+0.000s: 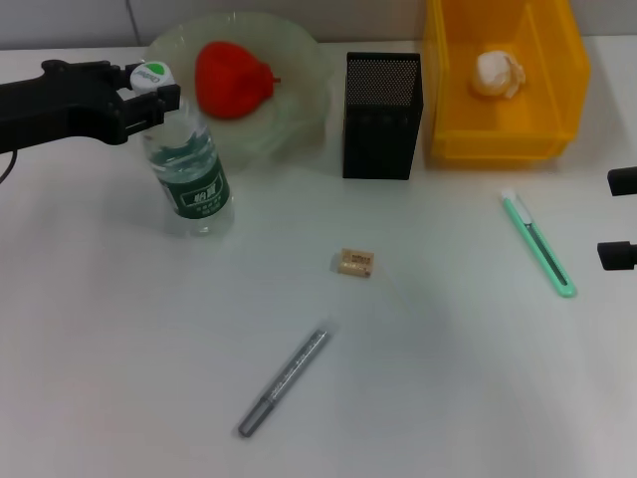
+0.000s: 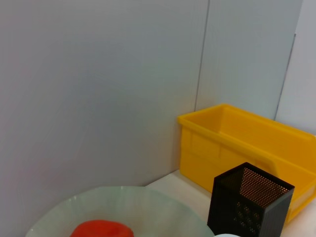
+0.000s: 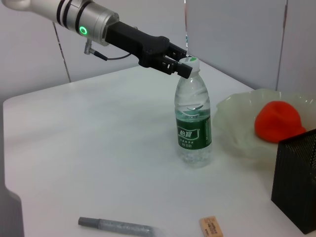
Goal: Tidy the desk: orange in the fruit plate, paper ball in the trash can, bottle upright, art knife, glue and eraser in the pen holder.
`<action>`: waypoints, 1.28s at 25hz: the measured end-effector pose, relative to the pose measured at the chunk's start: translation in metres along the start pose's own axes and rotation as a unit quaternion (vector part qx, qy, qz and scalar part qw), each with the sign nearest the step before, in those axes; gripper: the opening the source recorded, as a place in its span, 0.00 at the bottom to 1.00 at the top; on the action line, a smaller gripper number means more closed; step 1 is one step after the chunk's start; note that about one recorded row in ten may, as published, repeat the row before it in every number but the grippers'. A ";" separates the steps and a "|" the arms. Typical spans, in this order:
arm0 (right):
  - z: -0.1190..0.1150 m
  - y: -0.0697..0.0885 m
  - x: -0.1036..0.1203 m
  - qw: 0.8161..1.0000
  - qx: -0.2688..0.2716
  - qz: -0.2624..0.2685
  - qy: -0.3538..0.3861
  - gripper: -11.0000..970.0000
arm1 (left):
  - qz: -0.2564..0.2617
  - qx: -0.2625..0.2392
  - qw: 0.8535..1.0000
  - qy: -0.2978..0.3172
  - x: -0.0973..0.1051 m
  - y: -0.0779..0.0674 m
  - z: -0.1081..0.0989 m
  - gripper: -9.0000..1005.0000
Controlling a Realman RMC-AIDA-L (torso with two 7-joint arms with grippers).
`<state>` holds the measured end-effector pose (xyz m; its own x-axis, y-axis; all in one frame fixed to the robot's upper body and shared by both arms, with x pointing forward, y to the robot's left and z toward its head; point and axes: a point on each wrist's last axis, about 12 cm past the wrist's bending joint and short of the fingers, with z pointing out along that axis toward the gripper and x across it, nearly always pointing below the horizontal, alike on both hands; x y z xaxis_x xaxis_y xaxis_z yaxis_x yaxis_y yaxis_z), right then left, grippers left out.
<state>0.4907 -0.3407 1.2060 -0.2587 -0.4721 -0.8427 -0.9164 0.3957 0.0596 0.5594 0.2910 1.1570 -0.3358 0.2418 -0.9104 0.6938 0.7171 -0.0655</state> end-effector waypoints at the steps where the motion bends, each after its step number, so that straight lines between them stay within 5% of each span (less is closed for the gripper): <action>1: 0.000 0.000 0.000 1.000 0.000 0.000 0.000 0.84 | -0.001 -0.001 1.000 0.000 0.001 0.001 0.000 0.44; 25: -0.001 0.000 0.000 1.000 0.003 0.006 0.000 0.84 | 0.041 0.010 0.999 0.012 0.006 -0.004 0.003 0.46; 32: -0.001 -0.001 -0.007 1.000 0.003 0.017 0.004 0.84 | 0.032 0.017 0.999 -0.003 0.005 -0.003 -0.006 0.74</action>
<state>0.4931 -0.3388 1.2125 -0.2918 -0.4642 -0.8363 -0.9050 0.4169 0.0844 0.5523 0.2936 1.1551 -0.2869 0.2830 -0.9152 0.7355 0.6772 -0.0211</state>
